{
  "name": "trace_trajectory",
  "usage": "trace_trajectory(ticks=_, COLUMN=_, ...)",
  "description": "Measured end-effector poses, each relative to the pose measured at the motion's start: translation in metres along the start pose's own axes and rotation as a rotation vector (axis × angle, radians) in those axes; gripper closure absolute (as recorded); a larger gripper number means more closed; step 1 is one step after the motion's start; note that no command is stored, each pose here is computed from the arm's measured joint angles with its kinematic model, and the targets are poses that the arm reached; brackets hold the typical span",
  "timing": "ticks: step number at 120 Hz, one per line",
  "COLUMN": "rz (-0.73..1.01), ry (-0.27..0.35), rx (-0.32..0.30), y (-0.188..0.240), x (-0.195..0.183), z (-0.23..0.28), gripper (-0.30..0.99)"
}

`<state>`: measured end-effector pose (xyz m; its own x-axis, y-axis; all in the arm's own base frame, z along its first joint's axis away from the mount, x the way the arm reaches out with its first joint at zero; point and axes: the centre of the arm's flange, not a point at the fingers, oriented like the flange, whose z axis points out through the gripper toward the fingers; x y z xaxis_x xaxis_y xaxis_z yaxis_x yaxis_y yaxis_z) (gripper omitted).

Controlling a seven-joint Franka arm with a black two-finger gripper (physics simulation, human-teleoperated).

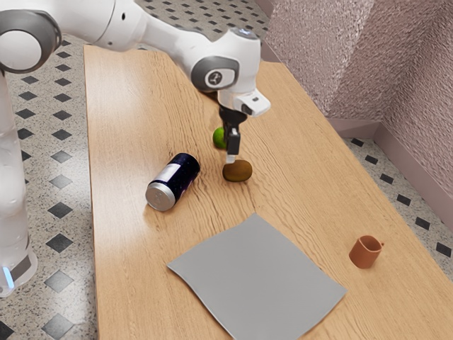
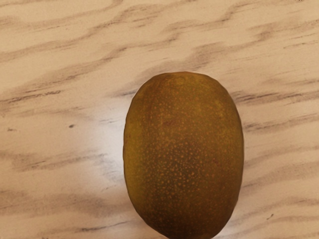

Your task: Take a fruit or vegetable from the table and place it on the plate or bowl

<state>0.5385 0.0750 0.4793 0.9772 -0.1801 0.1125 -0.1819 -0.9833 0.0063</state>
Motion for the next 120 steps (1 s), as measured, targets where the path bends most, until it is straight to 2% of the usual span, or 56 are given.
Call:
trace_trajectory(ticks=69, rz=0.082, ry=0.017, rx=-0.017, y=-0.008, x=0.018, z=0.048, gripper=0.00)
trace_trajectory(ticks=120, rz=0.106, ry=0.049, rx=-0.016, y=-0.008, x=0.027, z=0.062, gripper=0.00)
